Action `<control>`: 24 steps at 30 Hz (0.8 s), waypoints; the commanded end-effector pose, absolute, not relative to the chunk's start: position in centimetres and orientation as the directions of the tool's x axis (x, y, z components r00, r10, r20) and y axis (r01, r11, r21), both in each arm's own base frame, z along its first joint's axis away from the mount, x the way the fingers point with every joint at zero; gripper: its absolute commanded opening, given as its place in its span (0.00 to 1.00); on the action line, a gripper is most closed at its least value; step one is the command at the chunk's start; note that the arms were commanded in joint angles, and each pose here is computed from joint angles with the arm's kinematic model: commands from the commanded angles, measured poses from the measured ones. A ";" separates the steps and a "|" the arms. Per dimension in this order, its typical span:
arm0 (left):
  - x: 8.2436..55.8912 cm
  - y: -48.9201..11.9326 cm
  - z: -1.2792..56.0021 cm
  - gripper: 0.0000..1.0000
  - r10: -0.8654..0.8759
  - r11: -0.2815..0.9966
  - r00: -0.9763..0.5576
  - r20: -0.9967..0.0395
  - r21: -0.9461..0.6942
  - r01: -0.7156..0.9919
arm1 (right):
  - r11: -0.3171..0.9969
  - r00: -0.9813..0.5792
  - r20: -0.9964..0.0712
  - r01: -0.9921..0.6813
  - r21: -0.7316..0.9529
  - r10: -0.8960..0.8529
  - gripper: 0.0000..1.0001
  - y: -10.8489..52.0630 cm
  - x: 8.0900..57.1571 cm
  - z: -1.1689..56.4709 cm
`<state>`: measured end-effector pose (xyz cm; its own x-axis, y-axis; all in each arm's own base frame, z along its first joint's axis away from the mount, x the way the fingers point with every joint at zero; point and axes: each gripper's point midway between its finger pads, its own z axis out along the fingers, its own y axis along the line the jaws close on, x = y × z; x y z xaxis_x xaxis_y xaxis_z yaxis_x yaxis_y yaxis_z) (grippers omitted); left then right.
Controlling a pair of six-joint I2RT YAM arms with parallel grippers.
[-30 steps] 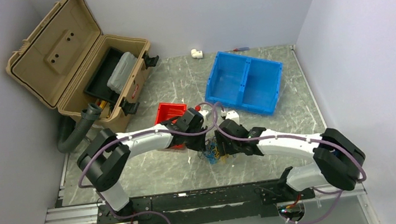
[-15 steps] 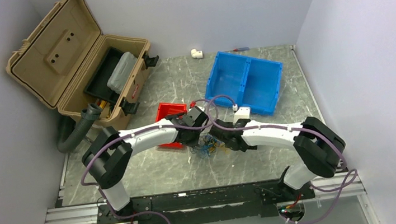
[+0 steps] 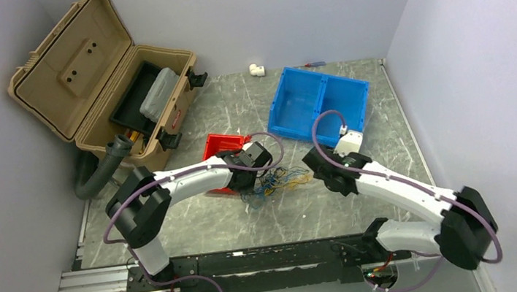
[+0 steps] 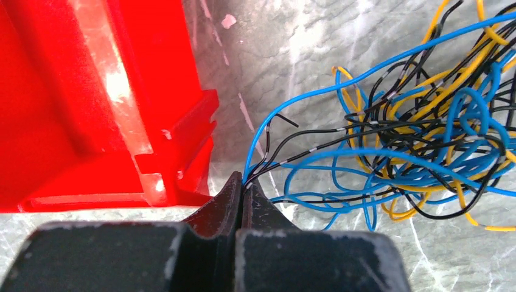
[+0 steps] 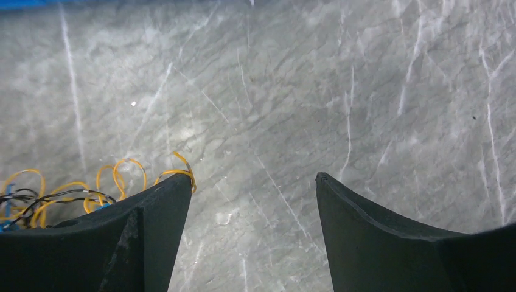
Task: Untangle the cables
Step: Untie the cable.
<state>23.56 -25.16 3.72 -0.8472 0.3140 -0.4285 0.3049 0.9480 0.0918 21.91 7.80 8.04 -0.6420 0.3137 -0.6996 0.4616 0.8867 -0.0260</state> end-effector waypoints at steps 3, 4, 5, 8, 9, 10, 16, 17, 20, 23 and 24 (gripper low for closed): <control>22.1 -28.8 6.0 0.00 0.350 0.878 -0.799 -0.490 -0.125 0.461 | 0.959 -0.613 -0.743 0.249 0.138 0.266 0.77 9.7 23.0 11.7; 21.7 -29.9 6.5 0.00 0.345 0.853 -0.792 -0.504 -0.184 0.489 | 0.970 -0.622 -0.744 0.142 0.197 0.243 0.78 11.4 23.0 12.2; 21.5 -30.6 6.8 0.00 0.339 0.834 -0.788 -0.514 -0.224 0.505 | 0.967 -0.623 -0.749 0.047 0.250 0.224 0.79 12.9 22.9 12.7; 20.4 -32.6 7.3 0.00 0.329 0.766 -0.794 -0.511 -0.347 0.541 | 0.899 -0.621 -0.756 -0.185 0.397 0.206 0.80 16.9 21.8 14.5; 20.1 -33.2 7.3 0.00 0.327 0.742 -0.799 -0.505 -0.386 0.548 | 0.881 -0.629 -0.755 -0.236 0.410 0.183 0.80 17.6 21.3 14.4; 19.8 -33.7 7.2 0.00 0.326 0.723 -0.805 -0.496 -0.417 0.550 | 0.858 -0.630 -0.757 -0.282 0.429 0.172 0.80 18.4 21.0 14.5; 19.5 -35.1 6.3 0.00 0.323 0.691 -0.825 -0.464 -0.480 0.540 | 0.912 -0.721 -0.693 -0.277 0.303 0.012 0.80 19.4 20.4 10.4; 19.5 -35.1 6.2 0.00 0.323 0.694 -0.827 -0.460 -0.479 0.538 | 0.922 -0.726 -0.688 -0.274 0.274 -0.011 0.80 19.6 20.4 10.0; 19.8 -35.0 5.9 0.00 0.328 0.705 -0.826 -0.459 -0.463 0.537 | 0.923 -0.734 -0.677 -0.295 0.247 -0.054 0.79 20.5 20.3 9.1; 20.0 -34.8 5.8 0.00 0.330 0.718 -0.824 -0.460 -0.444 0.536 | 0.920 -0.736 -0.672 -0.314 0.233 -0.081 0.78 21.1 20.2 8.4; 20.1 -34.7 5.8 0.00 0.330 0.721 -0.823 -0.462 -0.440 0.536 | 0.918 -0.740 -0.667 -0.323 0.230 -0.093 0.78 21.3 20.1 8.0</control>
